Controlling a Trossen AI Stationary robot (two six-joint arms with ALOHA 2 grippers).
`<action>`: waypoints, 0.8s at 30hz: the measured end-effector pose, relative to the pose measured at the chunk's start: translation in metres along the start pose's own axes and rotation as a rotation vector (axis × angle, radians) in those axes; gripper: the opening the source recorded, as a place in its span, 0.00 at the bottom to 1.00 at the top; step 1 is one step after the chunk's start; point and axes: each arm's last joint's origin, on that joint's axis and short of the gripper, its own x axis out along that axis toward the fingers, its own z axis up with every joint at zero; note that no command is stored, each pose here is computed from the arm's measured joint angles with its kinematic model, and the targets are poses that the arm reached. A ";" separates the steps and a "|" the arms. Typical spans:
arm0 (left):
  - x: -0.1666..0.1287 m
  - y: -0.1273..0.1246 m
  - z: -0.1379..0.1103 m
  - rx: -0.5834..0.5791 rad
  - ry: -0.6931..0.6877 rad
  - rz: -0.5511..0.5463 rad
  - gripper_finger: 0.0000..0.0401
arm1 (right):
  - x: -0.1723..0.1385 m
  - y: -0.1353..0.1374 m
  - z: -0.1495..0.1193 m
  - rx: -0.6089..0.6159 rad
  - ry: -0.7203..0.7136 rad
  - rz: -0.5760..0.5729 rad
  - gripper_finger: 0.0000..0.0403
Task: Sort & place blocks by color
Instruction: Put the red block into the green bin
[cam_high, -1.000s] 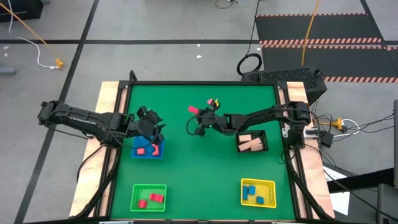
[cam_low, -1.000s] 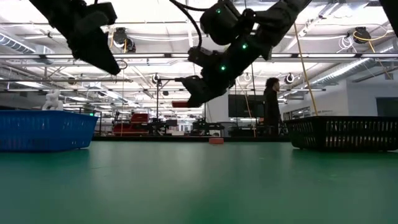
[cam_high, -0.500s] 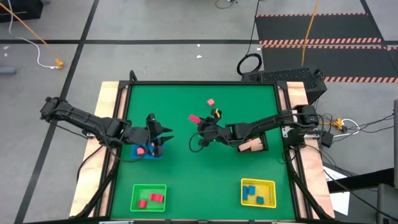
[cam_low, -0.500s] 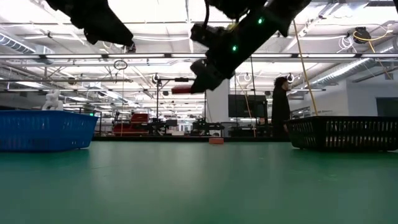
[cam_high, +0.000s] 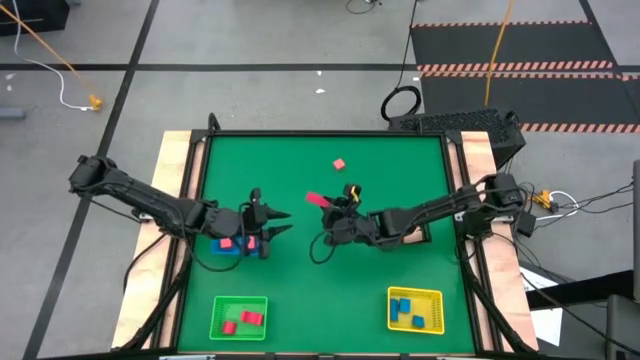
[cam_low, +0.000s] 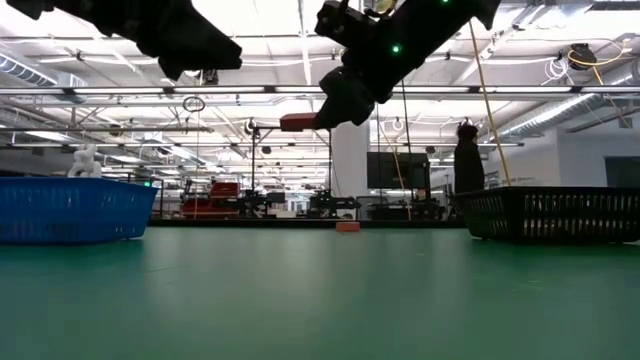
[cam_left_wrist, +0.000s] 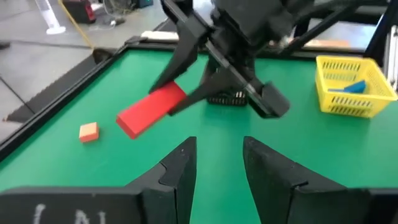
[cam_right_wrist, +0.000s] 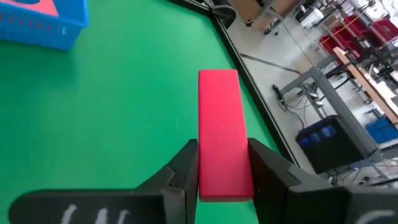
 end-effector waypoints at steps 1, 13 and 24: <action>0.000 0.000 0.000 -0.004 -0.010 -0.003 0.33 | -0.001 0.001 0.000 -0.007 0.003 0.003 0.22; 0.000 0.000 -0.003 -0.059 -0.007 -0.001 0.33 | -0.014 0.015 0.000 -0.096 -0.016 0.040 0.22; 0.001 0.002 -0.002 -0.105 -0.016 0.008 0.33 | -0.017 0.017 0.006 -0.152 -0.068 0.040 0.22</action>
